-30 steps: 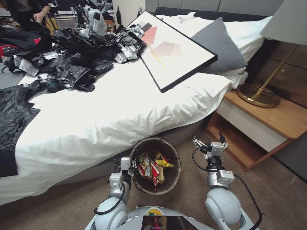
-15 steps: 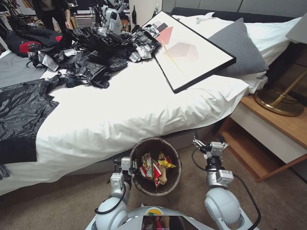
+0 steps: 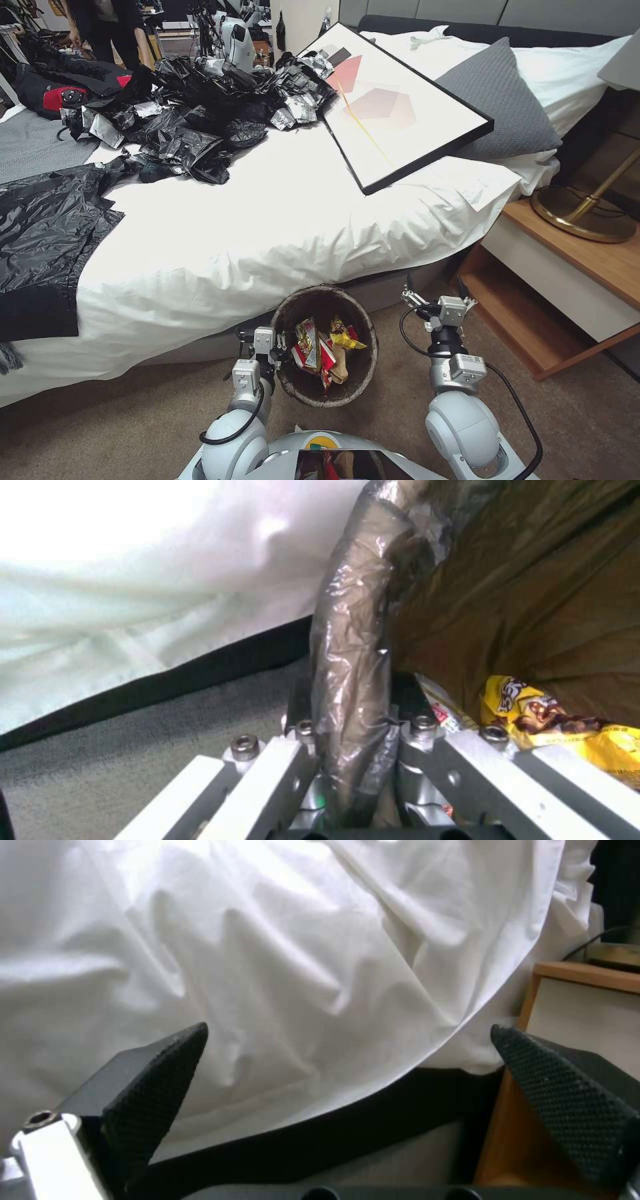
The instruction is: Pick up the trash bin, then pick up the garbage from the floor and place it into the trash bin.
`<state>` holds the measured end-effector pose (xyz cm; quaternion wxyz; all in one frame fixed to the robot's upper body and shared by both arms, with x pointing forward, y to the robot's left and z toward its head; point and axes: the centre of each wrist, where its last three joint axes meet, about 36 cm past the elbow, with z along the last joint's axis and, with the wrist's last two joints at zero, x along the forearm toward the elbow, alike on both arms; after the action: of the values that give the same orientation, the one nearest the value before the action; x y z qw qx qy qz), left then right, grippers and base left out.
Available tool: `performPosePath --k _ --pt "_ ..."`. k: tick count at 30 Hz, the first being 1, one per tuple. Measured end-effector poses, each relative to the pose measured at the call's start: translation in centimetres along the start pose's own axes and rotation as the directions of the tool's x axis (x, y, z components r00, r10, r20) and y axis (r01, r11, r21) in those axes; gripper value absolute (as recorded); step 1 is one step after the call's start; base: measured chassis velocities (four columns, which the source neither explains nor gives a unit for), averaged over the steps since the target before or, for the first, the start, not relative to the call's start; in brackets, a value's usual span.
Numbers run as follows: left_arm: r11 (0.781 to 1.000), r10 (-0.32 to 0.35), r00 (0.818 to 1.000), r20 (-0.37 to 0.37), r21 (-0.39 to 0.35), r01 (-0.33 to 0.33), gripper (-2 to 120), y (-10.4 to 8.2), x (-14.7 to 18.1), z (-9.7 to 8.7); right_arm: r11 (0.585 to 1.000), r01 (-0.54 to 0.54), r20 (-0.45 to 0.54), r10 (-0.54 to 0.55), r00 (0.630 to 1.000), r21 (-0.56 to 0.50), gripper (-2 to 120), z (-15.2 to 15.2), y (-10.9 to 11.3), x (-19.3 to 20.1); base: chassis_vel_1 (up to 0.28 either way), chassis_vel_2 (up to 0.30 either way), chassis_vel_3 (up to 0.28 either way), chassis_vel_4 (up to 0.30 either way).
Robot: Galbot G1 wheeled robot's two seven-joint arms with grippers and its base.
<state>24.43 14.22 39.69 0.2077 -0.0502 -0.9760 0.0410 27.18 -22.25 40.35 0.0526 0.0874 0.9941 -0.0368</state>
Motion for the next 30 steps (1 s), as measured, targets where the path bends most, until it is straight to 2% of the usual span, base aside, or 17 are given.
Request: performPosePath --k 14,30 --pt "1.000 0.000 1.000 0.003 0.000 0.000 6 0.02 -0.10 -0.08 1.000 -0.002 -0.003 0.002 1.000 -0.004 100 -0.19 0.02 0.02 0.000 0.000 0.000 0.000" --pt "1.000 -0.012 1.000 0.016 0.001 0.012 0 0.20 0.23 -0.44 1.000 -0.002 -0.004 0.002 1.000 -0.004 100 -0.46 -0.07 0.26 0.106 -0.096 -0.098 0.099"
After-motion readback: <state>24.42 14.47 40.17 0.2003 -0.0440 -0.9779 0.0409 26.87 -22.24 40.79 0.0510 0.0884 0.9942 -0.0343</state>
